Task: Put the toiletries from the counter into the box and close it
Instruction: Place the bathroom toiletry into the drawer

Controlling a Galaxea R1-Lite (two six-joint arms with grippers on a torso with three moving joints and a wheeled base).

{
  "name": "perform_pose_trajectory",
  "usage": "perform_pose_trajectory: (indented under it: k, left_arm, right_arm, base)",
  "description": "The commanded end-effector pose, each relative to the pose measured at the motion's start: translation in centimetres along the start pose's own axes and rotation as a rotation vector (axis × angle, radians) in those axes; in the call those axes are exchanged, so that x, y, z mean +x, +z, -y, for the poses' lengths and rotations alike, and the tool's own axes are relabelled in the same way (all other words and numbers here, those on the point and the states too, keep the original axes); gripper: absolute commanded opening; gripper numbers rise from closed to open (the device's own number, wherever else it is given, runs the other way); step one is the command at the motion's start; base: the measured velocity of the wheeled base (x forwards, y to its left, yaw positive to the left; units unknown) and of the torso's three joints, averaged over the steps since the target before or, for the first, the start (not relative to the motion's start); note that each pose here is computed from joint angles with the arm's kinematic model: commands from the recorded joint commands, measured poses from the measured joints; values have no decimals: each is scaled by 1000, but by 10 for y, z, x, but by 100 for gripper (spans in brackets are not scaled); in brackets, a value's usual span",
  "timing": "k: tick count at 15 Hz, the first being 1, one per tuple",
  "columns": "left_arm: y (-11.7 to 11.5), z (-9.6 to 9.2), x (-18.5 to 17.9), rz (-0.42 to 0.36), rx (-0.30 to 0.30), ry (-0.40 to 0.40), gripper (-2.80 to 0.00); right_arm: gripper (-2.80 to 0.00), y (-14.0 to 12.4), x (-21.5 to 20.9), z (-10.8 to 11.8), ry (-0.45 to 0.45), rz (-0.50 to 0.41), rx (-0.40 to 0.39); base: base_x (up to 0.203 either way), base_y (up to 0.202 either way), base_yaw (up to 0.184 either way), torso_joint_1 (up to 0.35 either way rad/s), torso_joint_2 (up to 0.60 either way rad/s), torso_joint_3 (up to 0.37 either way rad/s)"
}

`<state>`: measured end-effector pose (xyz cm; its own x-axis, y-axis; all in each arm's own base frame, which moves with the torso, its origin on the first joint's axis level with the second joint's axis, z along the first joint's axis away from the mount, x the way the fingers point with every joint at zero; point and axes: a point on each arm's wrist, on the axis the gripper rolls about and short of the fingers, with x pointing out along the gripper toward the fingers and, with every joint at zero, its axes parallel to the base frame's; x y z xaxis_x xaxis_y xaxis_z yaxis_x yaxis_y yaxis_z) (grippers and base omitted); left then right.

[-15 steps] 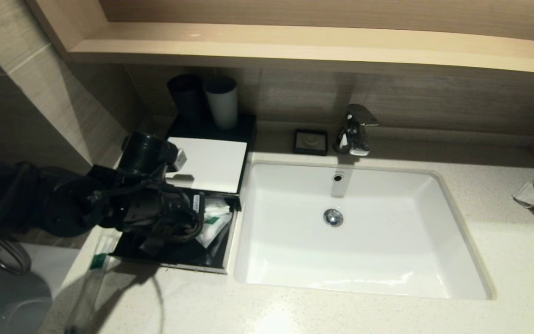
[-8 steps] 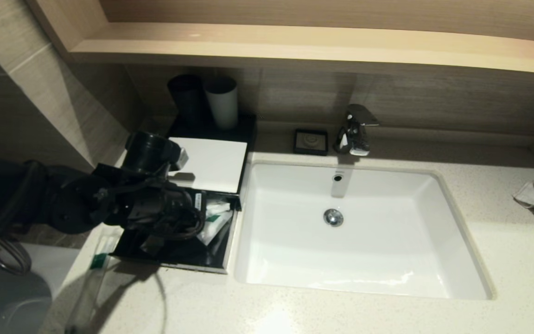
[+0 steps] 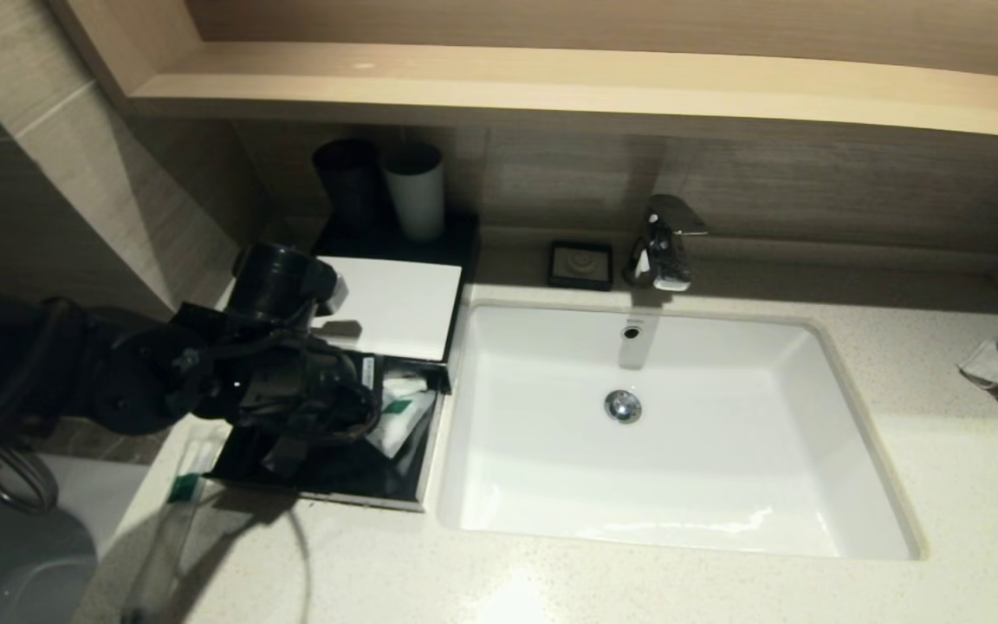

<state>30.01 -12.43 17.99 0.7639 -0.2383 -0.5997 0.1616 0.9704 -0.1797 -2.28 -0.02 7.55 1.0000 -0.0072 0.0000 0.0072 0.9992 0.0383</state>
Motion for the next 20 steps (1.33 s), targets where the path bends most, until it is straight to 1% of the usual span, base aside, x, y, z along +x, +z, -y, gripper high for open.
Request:
perform_pose_trajectory:
  k: [1, 9, 13, 17, 18, 19, 20]
  left_arm:
    - [2, 1, -4, 11, -3, -2, 0]
    - [4, -1, -29, 50, -9, -14, 0]
    - [-4, -5, -50, 65, -9, -18, 0]
    - [-10, -9, -77, 104, -14, -30, 0]
    - [-11, -10, -85, 115, -15, -32, -280]
    - [-11, -11, -92, 125, -16, -34, -280]
    - [-13, -12, -100, 119, -15, -31, -280]
  right_arm:
    - [-280, 0, 0, 0, 0, 0, 0]
    - [-280, 0, 0, 0, 0, 0, 0]
    - [-280, 0, 0, 0, 0, 0, 0]
    - [-280, 0, 0, 0, 0, 0, 0]
    - [-280, 0, 0, 0, 0, 0, 0]
    - [-280, 0, 0, 0, 0, 0, 0]
    - [-280, 0, 0, 0, -2, 0, 0]
  base:
    - [0, 0, 0, 0, 0, 0]
    - [0, 0, 0, 0, 0, 0]
    - [0, 0, 0, 0, 0, 0]
    - [0, 0, 0, 0, 0, 0]
    - [0, 0, 0, 0, 0, 0]
    - [0, 0, 0, 0, 0, 0]
    - [0, 0, 0, 0, 0, 0]
